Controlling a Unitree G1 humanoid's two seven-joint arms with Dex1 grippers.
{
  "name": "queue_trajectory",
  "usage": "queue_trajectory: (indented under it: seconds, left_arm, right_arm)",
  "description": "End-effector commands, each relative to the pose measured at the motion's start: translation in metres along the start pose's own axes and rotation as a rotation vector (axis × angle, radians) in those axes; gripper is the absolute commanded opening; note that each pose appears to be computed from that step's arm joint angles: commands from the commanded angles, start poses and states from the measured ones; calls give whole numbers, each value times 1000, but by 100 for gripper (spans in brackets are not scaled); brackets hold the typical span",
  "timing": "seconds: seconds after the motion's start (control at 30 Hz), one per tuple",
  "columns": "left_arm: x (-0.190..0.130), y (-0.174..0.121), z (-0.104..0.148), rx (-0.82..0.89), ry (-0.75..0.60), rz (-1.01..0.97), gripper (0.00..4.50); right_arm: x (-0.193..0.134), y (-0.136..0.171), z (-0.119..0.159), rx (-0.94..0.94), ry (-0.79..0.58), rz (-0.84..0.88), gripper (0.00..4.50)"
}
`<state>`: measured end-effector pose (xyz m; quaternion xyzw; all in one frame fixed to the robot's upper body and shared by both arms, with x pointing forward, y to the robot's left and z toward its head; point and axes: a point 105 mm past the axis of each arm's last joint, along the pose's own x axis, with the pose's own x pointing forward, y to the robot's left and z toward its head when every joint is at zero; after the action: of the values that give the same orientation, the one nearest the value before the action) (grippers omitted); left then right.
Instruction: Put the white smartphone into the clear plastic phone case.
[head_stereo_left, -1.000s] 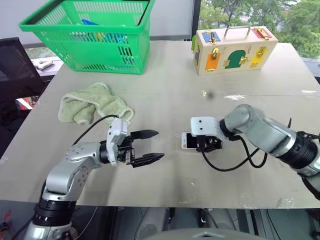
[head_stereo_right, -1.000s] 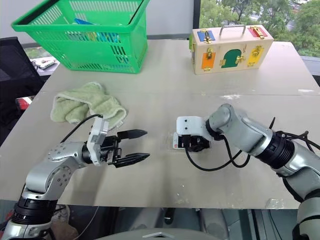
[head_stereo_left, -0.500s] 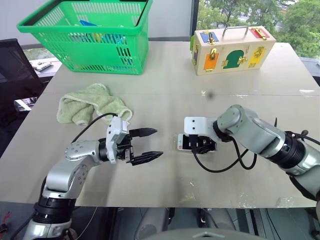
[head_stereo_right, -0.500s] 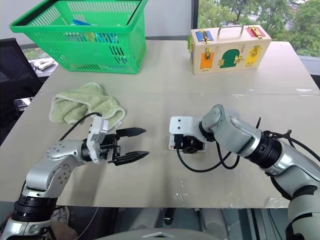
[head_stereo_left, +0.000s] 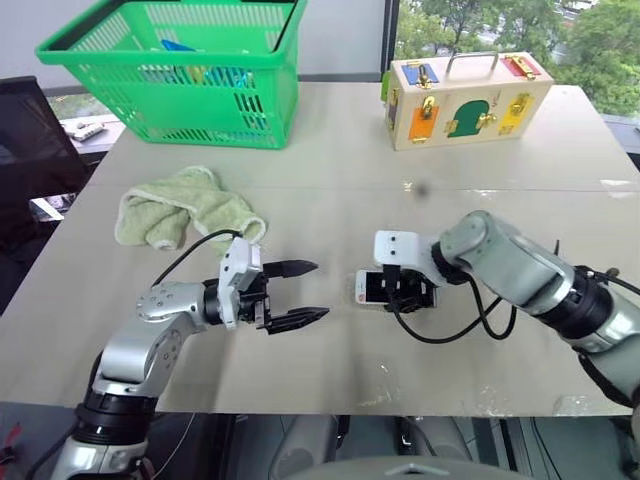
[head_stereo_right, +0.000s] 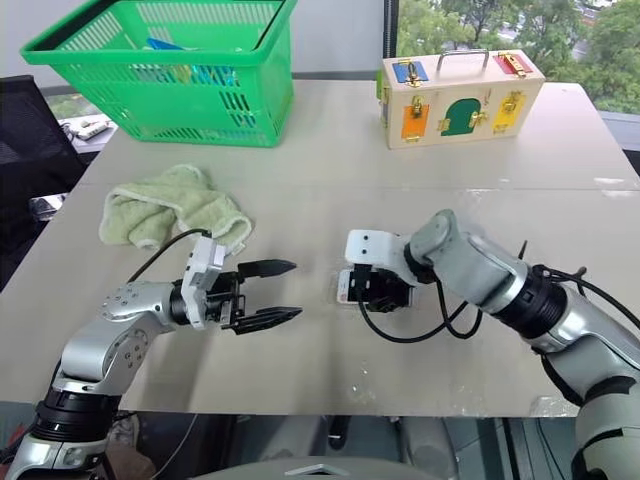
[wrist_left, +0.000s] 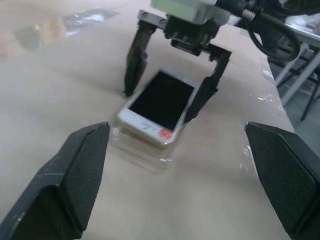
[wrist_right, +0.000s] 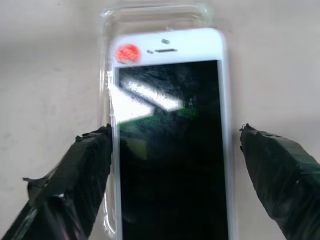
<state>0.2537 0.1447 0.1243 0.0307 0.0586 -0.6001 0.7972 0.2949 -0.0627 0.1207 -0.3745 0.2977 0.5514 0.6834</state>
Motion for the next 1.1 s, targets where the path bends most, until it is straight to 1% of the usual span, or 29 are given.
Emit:
queue_trajectory:
  seconds: [0.03, 0.33, 0.5, 0.63, 0.8, 0.87, 0.97, 1.1]
  left_arm:
    - [-2, -1, 7, 31, -19, 3, 450]
    - [-4, 0, 7, 30, -13, 4, 450]
    - [-6, -1, 7, 30, -8, 4, 450]
    - [-9, -2, 1, 26, 3, 5, 450]
    - [-11, -2, 0, 31, 8, 5, 450]
    - [-11, -1, -1, 32, 8, 5, 450]
    - [-11, -1, -1, 33, 7, 6, 450]
    - [-11, -1, -1, 33, 6, 6, 450]
  right_arm:
    - [-13, 1, 6, -20, -49, -6, 443]
    - [-3, 10, 12, -58, -73, 49, 443]
    - [5, 14, 4, -94, -32, 60, 443]
    - [13, 17, -8, -130, 34, 44, 443]
    - [21, 18, -22, -154, 112, 20, 443]
    - [23, 19, -27, -141, 130, 17, 404]
    - [21, 17, -32, -123, 135, 16, 303]
    - [15, 10, -36, -118, 139, 6, 304]
